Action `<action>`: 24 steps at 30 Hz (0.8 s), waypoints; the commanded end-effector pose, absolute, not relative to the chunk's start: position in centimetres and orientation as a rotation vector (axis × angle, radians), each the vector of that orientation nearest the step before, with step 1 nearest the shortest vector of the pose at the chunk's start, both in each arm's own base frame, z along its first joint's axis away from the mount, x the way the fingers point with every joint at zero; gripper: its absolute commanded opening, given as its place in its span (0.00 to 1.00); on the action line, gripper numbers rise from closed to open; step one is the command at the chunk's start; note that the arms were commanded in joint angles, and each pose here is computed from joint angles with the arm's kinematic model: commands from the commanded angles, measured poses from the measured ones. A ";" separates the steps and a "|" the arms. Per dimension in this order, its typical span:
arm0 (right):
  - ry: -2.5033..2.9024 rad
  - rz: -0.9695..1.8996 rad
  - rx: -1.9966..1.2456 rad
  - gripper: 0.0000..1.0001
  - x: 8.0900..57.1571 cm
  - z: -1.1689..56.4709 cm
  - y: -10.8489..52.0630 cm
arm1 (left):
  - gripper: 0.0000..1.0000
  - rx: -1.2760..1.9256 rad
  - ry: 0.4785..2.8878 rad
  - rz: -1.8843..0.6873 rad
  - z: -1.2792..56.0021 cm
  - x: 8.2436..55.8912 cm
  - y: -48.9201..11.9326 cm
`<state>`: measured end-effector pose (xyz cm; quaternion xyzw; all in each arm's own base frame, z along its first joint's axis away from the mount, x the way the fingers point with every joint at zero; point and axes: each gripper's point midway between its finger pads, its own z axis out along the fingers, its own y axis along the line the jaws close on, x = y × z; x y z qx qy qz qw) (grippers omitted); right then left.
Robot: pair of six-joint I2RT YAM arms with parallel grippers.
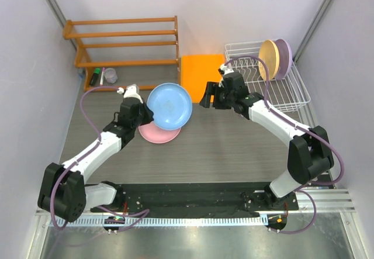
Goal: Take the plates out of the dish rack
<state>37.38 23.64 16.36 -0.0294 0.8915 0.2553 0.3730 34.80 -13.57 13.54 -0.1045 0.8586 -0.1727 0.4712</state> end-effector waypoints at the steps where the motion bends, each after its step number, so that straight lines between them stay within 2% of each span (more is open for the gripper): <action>1: 2.251 0.592 -0.089 0.77 38.7 17.5 23.1 | 0.00 -0.332 2.061 -0.309 15.8 34.7 -11.1; 18: 2.221 0.425 0.011 0.78 40.9 19.3 16.8 | 0.00 -0.404 2.162 -0.175 11.2 32.7 -8.9; 21: 2.213 0.394 0.033 0.77 41.4 19.6 15.3 | 0.07 -0.402 2.177 -0.175 10.6 32.6 -9.0; 22: 2.214 0.379 0.040 0.78 41.5 19.6 14.8 | 0.10 -0.403 2.182 -0.170 10.4 32.6 -9.0; 23: 2.212 0.365 0.049 0.78 41.7 19.7 14.4 | 0.19 -0.404 2.183 -0.170 10.4 32.6 -9.0; 24: 2.205 0.302 0.078 0.78 42.2 19.7 13.0 | 0.21 -0.403 2.186 -0.167 10.3 32.6 -9.0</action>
